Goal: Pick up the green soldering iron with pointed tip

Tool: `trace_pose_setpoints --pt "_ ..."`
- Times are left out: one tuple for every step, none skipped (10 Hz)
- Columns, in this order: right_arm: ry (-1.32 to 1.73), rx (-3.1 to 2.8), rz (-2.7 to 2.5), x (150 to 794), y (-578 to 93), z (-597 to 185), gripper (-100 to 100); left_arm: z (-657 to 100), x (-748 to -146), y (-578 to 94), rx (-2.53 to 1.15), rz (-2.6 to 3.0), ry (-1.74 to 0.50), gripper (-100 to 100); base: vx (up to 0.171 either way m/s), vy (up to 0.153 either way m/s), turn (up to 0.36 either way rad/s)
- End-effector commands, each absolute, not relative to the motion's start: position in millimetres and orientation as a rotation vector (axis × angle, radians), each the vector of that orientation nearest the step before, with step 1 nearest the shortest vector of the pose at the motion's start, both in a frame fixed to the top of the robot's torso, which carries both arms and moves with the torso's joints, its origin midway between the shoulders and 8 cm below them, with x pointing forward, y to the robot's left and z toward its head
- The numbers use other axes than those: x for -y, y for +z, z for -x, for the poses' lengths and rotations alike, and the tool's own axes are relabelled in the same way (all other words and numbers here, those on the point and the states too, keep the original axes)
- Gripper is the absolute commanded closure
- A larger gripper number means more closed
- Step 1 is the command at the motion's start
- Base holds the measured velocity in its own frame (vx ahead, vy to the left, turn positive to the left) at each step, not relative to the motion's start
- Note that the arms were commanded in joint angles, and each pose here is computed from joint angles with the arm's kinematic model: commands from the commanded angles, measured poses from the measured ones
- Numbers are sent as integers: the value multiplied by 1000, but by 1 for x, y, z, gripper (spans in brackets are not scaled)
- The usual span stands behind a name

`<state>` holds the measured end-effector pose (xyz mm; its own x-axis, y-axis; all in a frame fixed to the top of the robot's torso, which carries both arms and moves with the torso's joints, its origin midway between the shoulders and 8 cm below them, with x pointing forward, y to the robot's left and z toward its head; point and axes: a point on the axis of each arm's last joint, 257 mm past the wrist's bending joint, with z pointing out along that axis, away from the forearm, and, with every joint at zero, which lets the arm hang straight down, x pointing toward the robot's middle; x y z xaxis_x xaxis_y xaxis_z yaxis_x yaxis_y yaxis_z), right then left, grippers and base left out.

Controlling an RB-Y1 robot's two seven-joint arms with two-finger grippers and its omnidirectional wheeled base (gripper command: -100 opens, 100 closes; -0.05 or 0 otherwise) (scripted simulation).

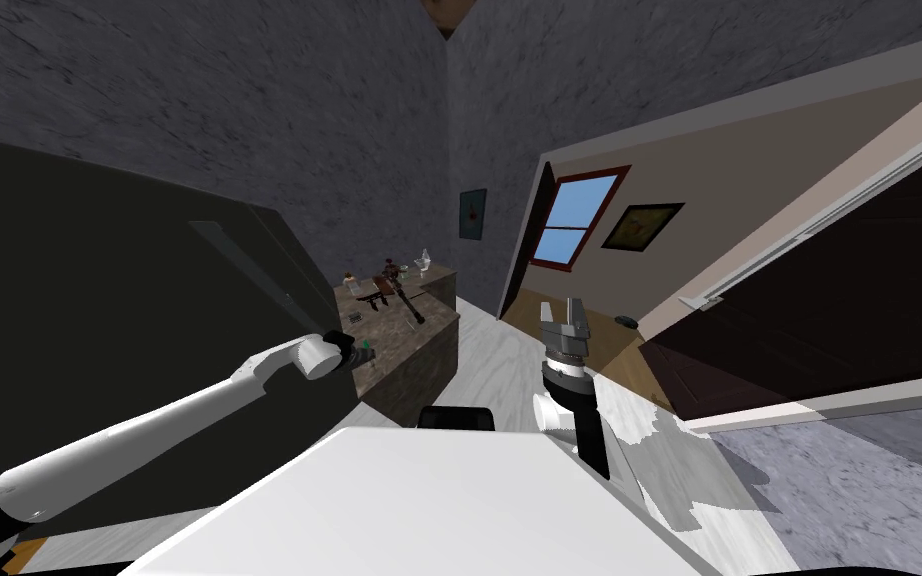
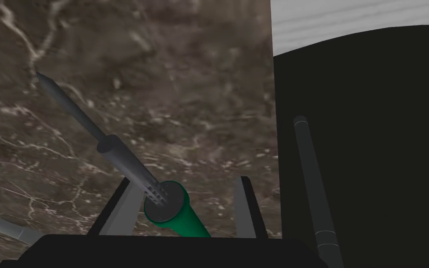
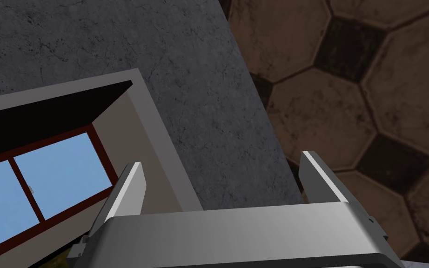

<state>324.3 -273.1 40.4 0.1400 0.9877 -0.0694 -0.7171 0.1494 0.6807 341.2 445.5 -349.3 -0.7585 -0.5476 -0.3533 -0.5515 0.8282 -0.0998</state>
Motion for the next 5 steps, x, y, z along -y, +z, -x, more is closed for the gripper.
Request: trace_pose_setpoints --pt "1331 -587 -567 273 40 -324 0 -341 -446 -349 -2640 825 15 100 3 -4 -10" --pt "1331 -587 -567 273 40 -324 0 -342 -445 -349 -2637 825 10 100 -1 -2 15" --pt "1331 -587 -567 273 40 -324 0 -342 -445 -349 -2638 828 12 100 0 0 0" --pt "1331 -587 -567 273 40 -324 0 -342 -445 -349 -2638 828 12 100 0 0 0" --pt "1331 -587 -567 273 40 -324 0 -342 -445 -349 -2638 828 13 0 0 0 0"
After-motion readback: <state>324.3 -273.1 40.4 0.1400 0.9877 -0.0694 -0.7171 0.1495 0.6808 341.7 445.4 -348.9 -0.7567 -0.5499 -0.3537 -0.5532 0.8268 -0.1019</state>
